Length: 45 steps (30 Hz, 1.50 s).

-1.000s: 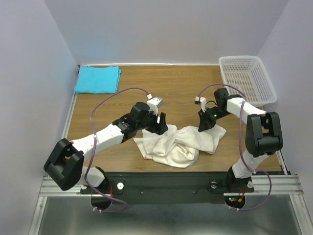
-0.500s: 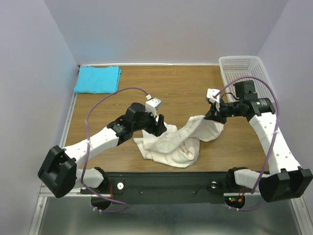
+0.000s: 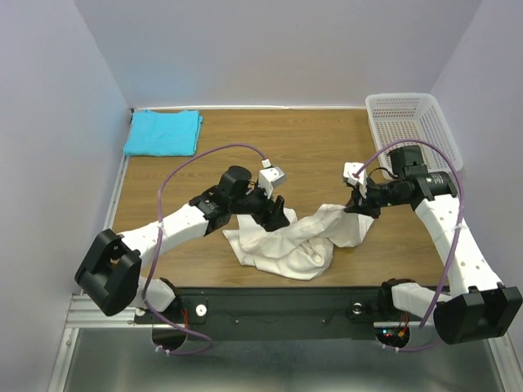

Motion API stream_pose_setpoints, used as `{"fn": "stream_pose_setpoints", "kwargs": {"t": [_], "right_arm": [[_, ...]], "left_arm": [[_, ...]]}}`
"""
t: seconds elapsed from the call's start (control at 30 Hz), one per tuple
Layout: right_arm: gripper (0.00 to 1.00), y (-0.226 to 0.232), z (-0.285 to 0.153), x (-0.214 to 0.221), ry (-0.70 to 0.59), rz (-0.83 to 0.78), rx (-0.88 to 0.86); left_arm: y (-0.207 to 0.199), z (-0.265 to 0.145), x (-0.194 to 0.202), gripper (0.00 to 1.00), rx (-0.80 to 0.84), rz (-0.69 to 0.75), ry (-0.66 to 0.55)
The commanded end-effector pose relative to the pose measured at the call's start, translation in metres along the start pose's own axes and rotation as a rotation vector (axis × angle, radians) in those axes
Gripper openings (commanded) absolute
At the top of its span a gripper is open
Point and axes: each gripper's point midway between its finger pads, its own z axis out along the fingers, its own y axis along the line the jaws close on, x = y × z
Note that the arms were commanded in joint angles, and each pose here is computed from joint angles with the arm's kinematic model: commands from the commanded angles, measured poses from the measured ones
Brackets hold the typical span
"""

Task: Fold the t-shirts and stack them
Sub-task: Flatten the tshirt out

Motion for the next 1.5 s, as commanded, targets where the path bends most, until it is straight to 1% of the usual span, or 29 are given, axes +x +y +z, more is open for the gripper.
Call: {"fn": "stream_pose_setpoints", "kwargs": {"t": [0.0, 0.1, 0.23, 0.37, 0.43, 0.53, 0.57, 0.63, 0.67, 0.73, 0.77, 0.83, 0.87, 0.9, 0.93, 0.97, 1.0, 1.03, 1.07, 1.13, 1.17, 1.23, 1.27, 1.3, 1.33, 1.37, 1.4, 1.43, 1.47], "right_arm": [[0.00, -0.016, -0.008, -0.015, -0.025, -0.002, 0.091], [0.00, -0.027, -0.015, -0.029, -0.053, 0.002, 0.146], [0.01, -0.037, -0.018, -0.039, -0.069, 0.026, 0.170], [0.01, -0.043, -0.016, -0.037, -0.067, 0.038, 0.177], [0.01, -0.044, -0.015, -0.035, -0.061, 0.047, 0.184], [0.01, -0.049, -0.015, -0.034, -0.051, 0.059, 0.206], [0.00, -0.053, -0.016, -0.034, -0.048, 0.065, 0.221], [0.01, -0.060, -0.017, -0.036, -0.043, 0.075, 0.243], [0.01, -0.070, -0.022, -0.039, -0.040, 0.078, 0.282], [0.01, -0.089, -0.025, -0.043, -0.033, 0.127, 0.338], [0.01, -0.105, -0.031, -0.045, -0.020, 0.126, 0.405], [0.01, -0.130, -0.046, -0.060, -0.031, 0.133, 0.500], [0.01, -0.148, -0.051, -0.063, -0.034, 0.169, 0.568], [0.01, -0.158, -0.054, -0.066, -0.038, 0.183, 0.601], [0.01, -0.171, -0.066, -0.083, -0.085, 0.189, 0.660], [0.01, -0.175, -0.068, -0.083, -0.084, 0.217, 0.682], [0.01, -0.192, -0.074, -0.084, -0.089, 0.232, 0.745], [0.01, -0.200, -0.079, -0.089, -0.102, 0.241, 0.781], [0.01, -0.212, -0.091, -0.104, -0.154, 0.252, 0.841], [0.01, -0.236, -0.111, -0.107, -0.170, 0.287, 0.978], [0.01, -0.248, -0.138, -0.124, -0.226, 0.290, 1.088], [0.01, -0.266, -0.157, -0.132, -0.265, 0.312, 1.172], [0.01, -0.271, -0.190, -0.157, -0.344, 0.305, 1.250], [0.01, -0.276, -0.202, -0.164, -0.373, 0.311, 1.283], [0.00, -0.278, -0.220, -0.176, -0.419, 0.307, 1.320], [0.00, -0.287, -0.233, -0.177, -0.450, 0.329, 1.354], [0.00, -0.289, -0.248, -0.184, -0.484, 0.329, 1.384], [0.01, -0.280, -0.280, -0.213, -0.572, 0.286, 1.423], [0.01, -0.284, -0.283, -0.220, -0.589, 0.274, 1.426]], "left_arm": [[0.002, 0.002, -0.006, 0.77, -0.025, 0.051, -0.001], [0.019, 0.002, 0.014, 0.77, -0.110, 0.046, 0.079], [0.025, 0.001, 0.040, 0.77, -0.133, 0.010, 0.182], [0.018, 0.000, 0.056, 0.77, -0.088, -0.015, 0.246], [0.014, 0.001, 0.059, 0.72, -0.058, -0.021, 0.258], [0.006, 0.002, 0.061, 0.53, -0.005, -0.020, 0.277], [0.004, 0.002, 0.060, 0.31, 0.005, -0.016, 0.283], [0.008, 0.002, 0.054, 0.09, -0.021, -0.004, 0.278], [0.019, 0.002, 0.041, 0.00, -0.083, 0.021, 0.258], [0.034, 0.000, 0.020, 0.00, -0.174, 0.056, 0.219], [0.051, -0.004, -0.010, 0.00, -0.275, 0.088, 0.158], [0.069, -0.011, -0.047, 0.00, -0.382, 0.100, 0.078], [0.087, -0.019, -0.086, 0.00, -0.466, 0.106, -0.010], [0.095, -0.024, -0.106, 0.00, -0.508, 0.103, -0.059], [0.106, -0.030, -0.144, 0.00, -0.544, 0.103, -0.155], [0.110, -0.030, -0.155, 0.00, -0.550, 0.103, -0.176], [0.115, -0.032, -0.178, 0.00, -0.568, 0.109, -0.240], [0.117, -0.031, -0.195, 0.00, -0.569, 0.113, -0.278], [0.119, -0.026, -0.228, 0.00, -0.562, 0.130, -0.337], [0.120, -0.021, -0.265, 0.00, -0.550, 0.139, -0.417], [0.120, -0.014, -0.301, 0.00, -0.524, 0.146, -0.484], [0.116, -0.010, -0.338, 0.00, -0.497, 0.160, -0.559], [0.107, -0.010, -0.374, 0.00, -0.445, 0.138, -0.647], [0.103, -0.010, -0.390, 0.00, -0.426, 0.135, -0.690], [0.098, -0.015, -0.407, 0.00, -0.404, 0.134, -0.738], [0.087, -0.024, -0.434, 0.00, -0.369, 0.154, -0.825], [0.079, -0.032, -0.446, 0.00, -0.351, 0.154, -0.876], [0.075, -0.040, -0.455, 0.00, -0.334, 0.138, -0.926], [0.063, -0.057, -0.469, 0.00, -0.314, 0.160, -1.005]]}}
